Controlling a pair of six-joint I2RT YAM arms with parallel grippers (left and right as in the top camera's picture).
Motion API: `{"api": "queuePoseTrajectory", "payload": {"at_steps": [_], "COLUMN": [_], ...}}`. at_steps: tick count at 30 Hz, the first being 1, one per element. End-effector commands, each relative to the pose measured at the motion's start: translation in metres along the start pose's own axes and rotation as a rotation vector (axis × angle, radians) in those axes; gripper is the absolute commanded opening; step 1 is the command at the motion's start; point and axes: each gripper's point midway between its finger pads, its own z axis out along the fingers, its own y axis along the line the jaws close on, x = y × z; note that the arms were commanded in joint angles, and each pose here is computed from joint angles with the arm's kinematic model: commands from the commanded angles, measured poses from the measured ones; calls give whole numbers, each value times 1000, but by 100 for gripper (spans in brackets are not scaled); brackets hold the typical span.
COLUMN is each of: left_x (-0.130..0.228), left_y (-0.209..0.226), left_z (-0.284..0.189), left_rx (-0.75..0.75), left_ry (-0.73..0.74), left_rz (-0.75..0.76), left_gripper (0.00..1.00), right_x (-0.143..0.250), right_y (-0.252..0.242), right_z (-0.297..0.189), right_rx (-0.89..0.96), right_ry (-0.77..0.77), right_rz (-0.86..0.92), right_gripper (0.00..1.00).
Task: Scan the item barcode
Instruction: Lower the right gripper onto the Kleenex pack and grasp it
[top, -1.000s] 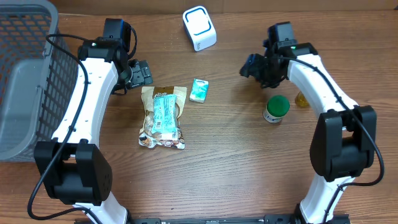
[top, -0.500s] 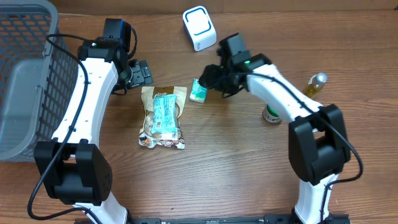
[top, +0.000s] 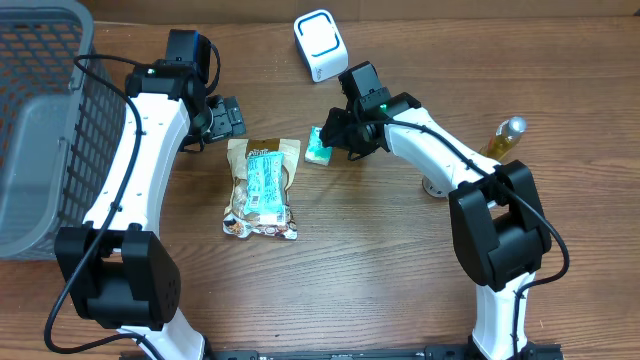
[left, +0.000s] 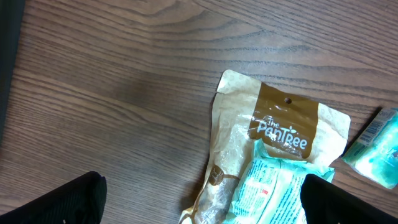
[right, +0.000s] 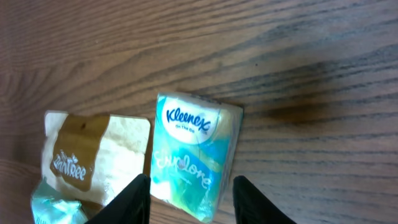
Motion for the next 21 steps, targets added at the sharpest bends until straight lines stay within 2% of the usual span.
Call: {"api": "queuePoseTrajectory", "payload": {"at_steps": [1,17,19,21], "left_x": [-5,-5,-5,-5], "left_y": [-3,-3,-3,-3], "left_z": [-9,-9,-9,-9], "left_rx": [6,6,6,6], "left_ry": [-32,-31,-31,-32], "left_rz": [20,20,20,20], "left_gripper": [99,100,100,100], "right_x": [1,20,22,22], "right_y": [-8,-22,-23,-24], "right_z": [13,52,54,54], "right_rx": [17,35,39,41], "right_ry": [7,80,85,88], "right_rz": [33,69,70,71], "right_gripper": [39,39,35,27]}}
